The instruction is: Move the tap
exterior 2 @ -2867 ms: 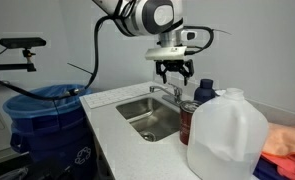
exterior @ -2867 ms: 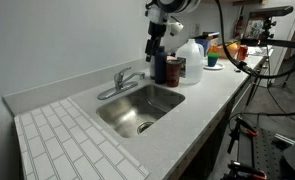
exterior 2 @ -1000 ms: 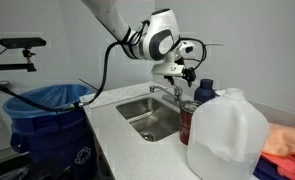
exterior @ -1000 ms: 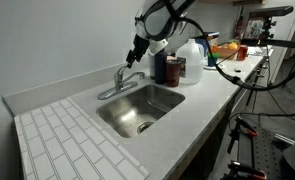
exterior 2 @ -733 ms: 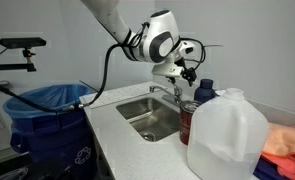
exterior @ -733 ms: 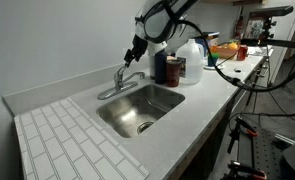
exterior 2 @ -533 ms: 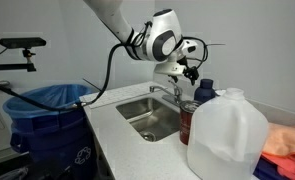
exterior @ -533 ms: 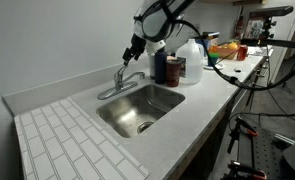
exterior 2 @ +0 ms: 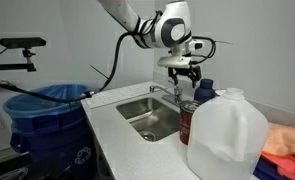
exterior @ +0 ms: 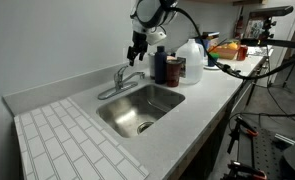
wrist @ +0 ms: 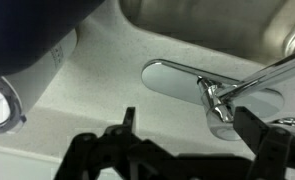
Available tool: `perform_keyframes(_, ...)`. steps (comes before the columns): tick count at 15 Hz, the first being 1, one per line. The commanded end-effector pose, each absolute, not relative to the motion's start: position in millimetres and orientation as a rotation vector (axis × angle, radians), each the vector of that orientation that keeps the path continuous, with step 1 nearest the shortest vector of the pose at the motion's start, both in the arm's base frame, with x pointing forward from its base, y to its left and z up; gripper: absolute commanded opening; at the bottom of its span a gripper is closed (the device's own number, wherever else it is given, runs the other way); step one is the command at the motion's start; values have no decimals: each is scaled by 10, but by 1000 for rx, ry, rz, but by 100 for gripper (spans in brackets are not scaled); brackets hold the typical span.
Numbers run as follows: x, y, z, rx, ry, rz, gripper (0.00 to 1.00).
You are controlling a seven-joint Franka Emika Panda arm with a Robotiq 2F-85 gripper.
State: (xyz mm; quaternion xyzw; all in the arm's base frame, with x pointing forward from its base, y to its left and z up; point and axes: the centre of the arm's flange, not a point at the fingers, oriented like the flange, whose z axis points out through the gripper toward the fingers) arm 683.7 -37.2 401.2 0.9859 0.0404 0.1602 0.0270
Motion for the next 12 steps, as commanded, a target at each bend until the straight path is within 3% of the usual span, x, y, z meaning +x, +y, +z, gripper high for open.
perform_keyframes(1, 7015, -296, 4053, 3096, 181, 350, 100)
perform_keyframes(7, 7014, -61, 3919, 3142, 251, 180, 100)
perform_keyframes(12, 7139, 39, 3872, 3100, 234, 304, 100)
